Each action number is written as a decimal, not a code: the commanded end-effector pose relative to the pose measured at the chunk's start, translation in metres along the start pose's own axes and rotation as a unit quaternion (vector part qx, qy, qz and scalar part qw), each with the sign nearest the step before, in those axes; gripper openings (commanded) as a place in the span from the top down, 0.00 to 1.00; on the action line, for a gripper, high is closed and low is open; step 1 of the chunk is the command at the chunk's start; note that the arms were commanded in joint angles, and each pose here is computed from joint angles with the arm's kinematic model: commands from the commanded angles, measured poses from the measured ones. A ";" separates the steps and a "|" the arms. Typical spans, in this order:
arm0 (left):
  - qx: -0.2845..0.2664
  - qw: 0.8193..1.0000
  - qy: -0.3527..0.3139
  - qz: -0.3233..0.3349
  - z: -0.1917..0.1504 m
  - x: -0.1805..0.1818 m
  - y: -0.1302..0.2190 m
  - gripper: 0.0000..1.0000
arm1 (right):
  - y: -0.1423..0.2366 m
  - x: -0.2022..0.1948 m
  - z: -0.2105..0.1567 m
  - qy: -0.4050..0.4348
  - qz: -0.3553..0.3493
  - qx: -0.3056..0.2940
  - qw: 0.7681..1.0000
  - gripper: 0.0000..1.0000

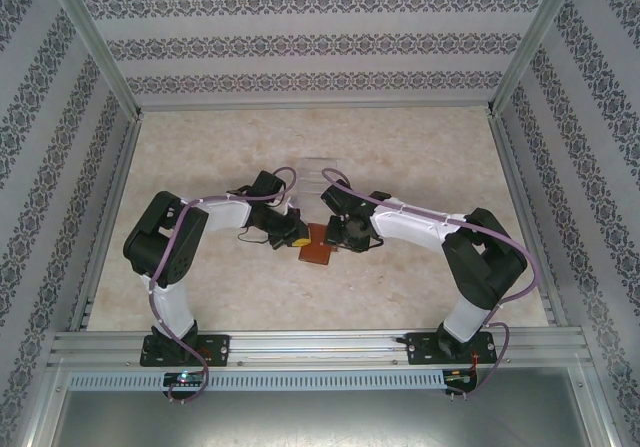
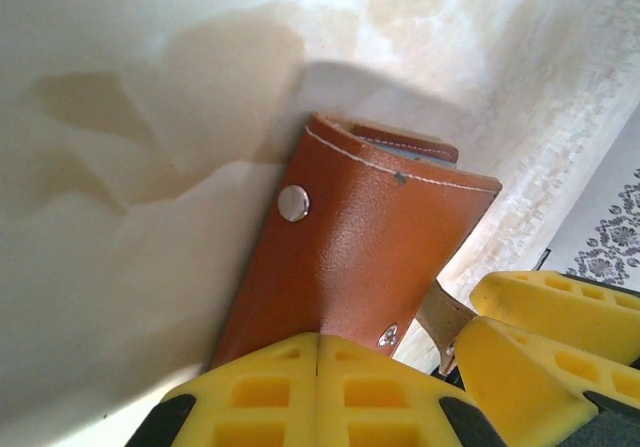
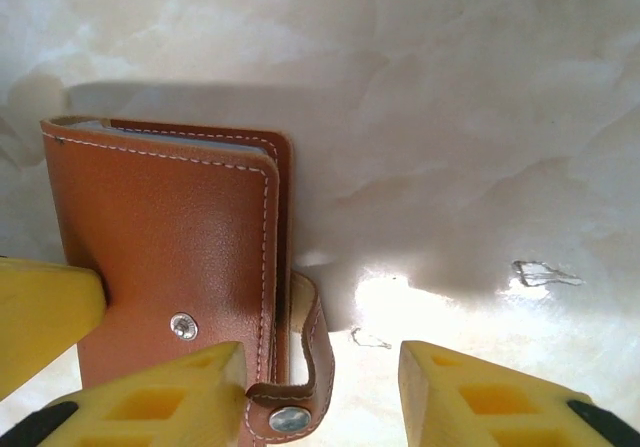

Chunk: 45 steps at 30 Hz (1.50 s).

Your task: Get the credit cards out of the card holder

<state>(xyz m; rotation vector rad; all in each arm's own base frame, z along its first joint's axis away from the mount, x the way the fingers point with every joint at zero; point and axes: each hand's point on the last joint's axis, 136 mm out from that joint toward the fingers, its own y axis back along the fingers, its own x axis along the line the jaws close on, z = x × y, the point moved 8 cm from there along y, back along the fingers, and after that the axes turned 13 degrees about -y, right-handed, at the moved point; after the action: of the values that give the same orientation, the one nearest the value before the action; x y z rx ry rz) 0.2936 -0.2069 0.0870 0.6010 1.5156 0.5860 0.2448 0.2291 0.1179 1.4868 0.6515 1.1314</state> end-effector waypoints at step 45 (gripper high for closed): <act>-0.002 0.994 -0.007 0.108 -0.003 -0.004 0.026 0.99 | 0.004 -0.006 0.013 0.004 0.017 -0.020 1.000 0.69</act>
<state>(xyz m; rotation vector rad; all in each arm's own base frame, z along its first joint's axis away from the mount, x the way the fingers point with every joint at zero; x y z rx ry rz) 0.2931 -0.1965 0.0989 0.7208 1.4880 0.7061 0.2514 0.2241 0.1221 1.4802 0.6296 1.1716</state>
